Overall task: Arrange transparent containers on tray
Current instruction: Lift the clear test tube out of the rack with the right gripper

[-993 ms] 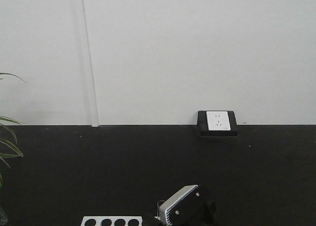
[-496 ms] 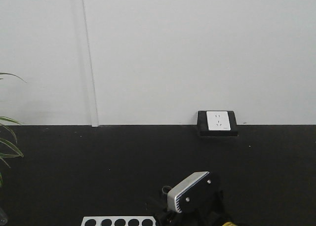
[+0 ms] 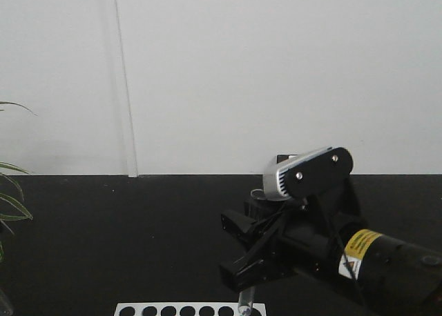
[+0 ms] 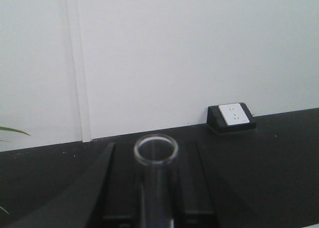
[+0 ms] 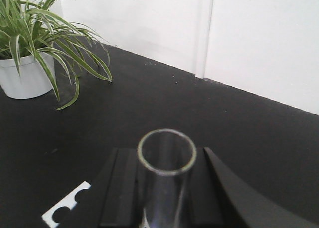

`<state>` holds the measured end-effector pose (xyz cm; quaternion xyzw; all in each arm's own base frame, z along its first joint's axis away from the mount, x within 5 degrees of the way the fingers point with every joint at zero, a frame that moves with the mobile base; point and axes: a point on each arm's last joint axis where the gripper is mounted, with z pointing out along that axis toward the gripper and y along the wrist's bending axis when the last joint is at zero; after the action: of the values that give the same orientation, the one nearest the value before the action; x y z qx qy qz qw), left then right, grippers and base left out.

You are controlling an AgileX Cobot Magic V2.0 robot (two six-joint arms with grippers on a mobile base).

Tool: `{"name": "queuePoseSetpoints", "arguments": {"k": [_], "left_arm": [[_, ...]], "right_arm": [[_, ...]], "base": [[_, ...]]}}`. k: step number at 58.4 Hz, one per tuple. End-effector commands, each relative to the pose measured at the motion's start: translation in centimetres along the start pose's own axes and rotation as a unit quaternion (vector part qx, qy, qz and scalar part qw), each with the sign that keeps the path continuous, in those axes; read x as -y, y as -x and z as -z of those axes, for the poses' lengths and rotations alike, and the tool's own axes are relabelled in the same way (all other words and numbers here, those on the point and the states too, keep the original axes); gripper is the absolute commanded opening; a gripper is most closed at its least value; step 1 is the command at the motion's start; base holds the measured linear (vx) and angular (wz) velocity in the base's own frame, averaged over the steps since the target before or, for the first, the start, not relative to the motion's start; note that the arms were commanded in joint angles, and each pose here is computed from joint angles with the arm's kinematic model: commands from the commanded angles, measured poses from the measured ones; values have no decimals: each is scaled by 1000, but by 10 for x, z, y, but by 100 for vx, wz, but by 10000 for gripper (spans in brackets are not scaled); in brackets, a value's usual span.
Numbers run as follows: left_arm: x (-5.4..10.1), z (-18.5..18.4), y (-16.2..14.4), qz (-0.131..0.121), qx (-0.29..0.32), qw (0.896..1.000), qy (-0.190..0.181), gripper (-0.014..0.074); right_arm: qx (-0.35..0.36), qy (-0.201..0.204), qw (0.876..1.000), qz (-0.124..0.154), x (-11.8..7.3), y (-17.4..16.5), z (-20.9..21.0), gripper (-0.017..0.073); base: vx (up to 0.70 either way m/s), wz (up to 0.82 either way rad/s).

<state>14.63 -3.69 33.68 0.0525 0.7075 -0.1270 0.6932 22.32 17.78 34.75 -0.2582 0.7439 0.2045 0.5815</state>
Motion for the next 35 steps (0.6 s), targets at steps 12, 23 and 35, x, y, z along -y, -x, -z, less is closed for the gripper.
{"name": "queuePoseSetpoints", "arguments": {"k": [12, 23, 35], "left_arm": [[5, 4, 22, 5, 66, 998, -21, 62], [5, 11, 28, 5, 75, 997, -19, 62], [5, 25, 51, 4, 83, 997, -3, 65]], "right_arm": [[116, -2, 993, 6, 1, 58, 70, -5], [91, -10, 996, 24, 2, 58, 99, -5], [106, -9, 994, 22, 1, 61, 103, -4]], "base": [[0, 0], [0, 0], [0, 0]]}}
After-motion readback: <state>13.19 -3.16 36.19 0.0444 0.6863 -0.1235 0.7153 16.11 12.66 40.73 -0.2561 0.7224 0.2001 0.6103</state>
